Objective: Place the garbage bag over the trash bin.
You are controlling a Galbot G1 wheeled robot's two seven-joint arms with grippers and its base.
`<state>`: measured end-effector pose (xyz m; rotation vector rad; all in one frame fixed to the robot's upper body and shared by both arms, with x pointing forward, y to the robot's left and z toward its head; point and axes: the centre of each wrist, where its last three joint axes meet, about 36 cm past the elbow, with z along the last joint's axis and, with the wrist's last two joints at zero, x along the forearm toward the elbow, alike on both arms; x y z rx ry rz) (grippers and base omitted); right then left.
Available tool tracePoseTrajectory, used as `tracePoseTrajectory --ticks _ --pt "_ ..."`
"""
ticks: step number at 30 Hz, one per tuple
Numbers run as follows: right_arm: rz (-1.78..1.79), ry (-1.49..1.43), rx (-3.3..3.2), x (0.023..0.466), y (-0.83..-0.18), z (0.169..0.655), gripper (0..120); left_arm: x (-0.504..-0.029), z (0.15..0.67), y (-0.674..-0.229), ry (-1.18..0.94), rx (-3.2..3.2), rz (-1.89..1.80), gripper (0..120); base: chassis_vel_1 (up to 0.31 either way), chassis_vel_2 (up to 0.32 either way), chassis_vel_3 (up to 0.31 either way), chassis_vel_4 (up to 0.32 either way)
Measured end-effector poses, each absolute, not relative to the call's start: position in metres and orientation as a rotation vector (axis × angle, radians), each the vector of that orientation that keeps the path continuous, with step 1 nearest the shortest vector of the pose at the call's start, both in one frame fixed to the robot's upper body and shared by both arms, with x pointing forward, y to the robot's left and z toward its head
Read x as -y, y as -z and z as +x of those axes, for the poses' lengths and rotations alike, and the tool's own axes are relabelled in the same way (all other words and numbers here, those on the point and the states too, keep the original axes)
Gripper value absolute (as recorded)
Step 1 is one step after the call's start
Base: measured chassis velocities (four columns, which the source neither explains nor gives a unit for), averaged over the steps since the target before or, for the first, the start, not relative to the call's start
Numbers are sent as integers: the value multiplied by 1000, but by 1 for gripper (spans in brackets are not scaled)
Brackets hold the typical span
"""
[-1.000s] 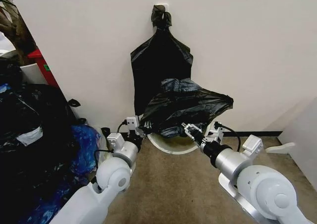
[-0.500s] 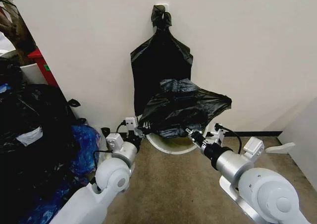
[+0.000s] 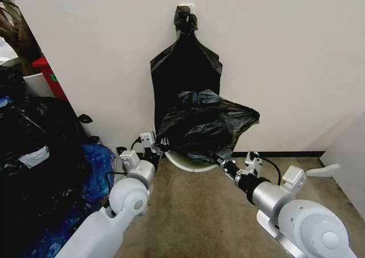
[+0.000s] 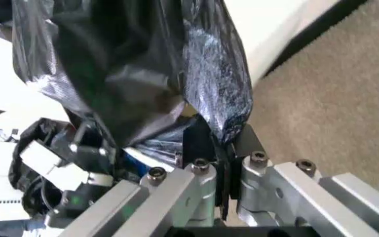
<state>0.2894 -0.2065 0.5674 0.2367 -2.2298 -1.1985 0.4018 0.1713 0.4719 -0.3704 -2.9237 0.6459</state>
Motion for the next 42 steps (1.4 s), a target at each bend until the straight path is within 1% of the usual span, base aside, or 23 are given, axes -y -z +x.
tracePoseTrajectory --ticks 8,21,37,42 --pt "281 1189 2149 206 -564 287 0 -173 406 -469 -671 2901 -318 1 0 0 0 0" --pt "365 1113 2024 205 -560 284 0 -175 406 -481 -710 2888 -322 1 0 0 0 0" --pt "332 1036 2068 214 -516 318 0 -178 396 -487 -731 2861 -334 1 0 0 0 0" --pt "294 987 2103 218 -493 330 0 -176 391 -488 -755 2833 -333 1 0 0 0 0"
